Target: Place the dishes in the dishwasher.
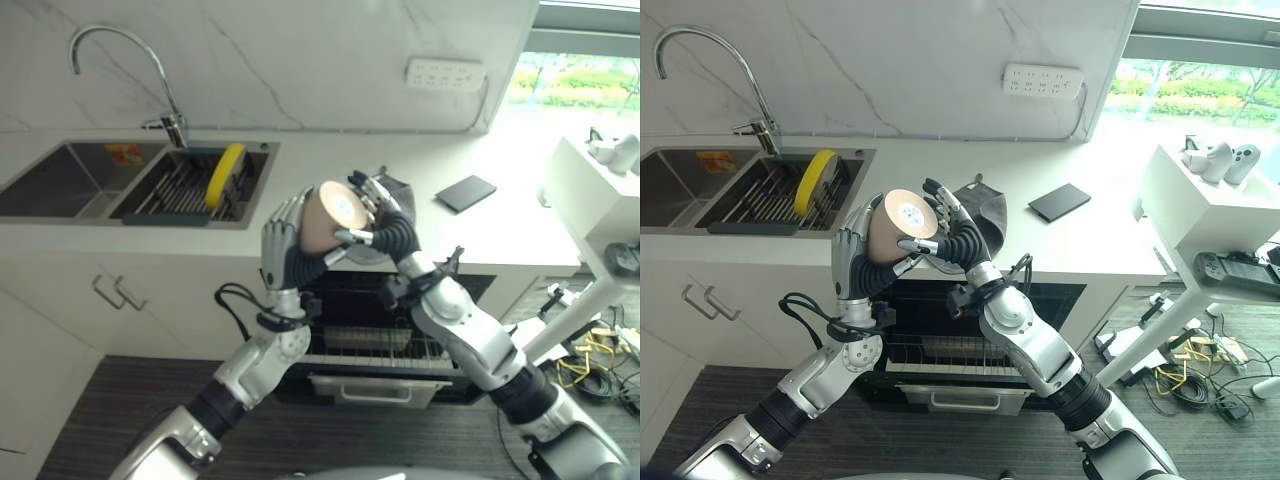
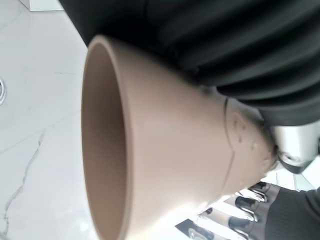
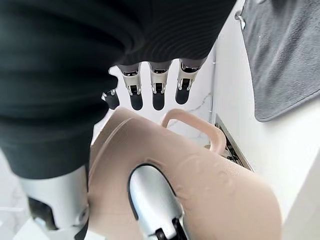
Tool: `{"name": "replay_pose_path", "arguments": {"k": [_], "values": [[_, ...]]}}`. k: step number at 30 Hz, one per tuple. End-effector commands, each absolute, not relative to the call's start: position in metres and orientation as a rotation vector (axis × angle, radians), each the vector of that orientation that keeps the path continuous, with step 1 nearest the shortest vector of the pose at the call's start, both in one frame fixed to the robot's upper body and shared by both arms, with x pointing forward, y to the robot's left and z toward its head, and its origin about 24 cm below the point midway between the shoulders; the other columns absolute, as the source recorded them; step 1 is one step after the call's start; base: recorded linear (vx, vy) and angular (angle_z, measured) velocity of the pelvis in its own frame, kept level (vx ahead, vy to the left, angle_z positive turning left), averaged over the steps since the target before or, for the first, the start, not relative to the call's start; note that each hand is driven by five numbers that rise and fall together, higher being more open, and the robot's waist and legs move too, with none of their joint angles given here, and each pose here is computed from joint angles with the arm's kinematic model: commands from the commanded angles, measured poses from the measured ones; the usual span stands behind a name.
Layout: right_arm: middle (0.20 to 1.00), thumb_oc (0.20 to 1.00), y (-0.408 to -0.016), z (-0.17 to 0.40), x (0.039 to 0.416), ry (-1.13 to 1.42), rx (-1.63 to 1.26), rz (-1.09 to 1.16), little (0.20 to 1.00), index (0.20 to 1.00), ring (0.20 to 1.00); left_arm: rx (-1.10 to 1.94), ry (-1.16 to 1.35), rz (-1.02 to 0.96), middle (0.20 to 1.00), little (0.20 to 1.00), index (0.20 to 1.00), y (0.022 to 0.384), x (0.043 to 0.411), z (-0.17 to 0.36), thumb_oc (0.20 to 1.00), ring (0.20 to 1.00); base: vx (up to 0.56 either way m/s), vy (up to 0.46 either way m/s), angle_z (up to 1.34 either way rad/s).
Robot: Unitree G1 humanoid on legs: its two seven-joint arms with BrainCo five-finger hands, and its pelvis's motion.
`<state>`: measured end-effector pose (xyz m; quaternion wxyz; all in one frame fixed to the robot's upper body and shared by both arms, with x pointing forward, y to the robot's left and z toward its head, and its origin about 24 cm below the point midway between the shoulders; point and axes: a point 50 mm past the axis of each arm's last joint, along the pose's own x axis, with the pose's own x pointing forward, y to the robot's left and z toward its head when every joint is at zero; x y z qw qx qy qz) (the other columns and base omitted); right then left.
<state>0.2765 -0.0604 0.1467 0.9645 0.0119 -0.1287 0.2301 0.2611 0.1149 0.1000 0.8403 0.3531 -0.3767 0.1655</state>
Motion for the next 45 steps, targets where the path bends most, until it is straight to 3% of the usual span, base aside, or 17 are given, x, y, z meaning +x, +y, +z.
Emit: {"name": "replay_pose_path", "arguments": {"k": [1,17,45], "values": [[1.000,1.000,-0.051,0.165,0.276,-0.346,0.063,0.515,1.000,1.000,1.000,0.731,-0.989,0.333,0.200,0.200,0.200,0.103,0.269,0.133,0.200,0.200,0.00,0.000,0.00],[1.000,1.000,-0.048,0.148,0.271,-0.305,0.059,0.532,1.000,1.000,1.000,0.678,-1.019,0.335,0.200,0.200,0.200,0.103,0.263,0.139,0.200,0.200,0.01,-0.001,0.00],[1.000,1.000,-0.043,0.166,0.272,-0.391,0.111,0.487,1.000,1.000,1.000,0.661,-0.978,0.198,0.200,0.200,0.200,0.085,0.256,0.131,0.200,0.200,-0.01,0.000,0.01]]}}
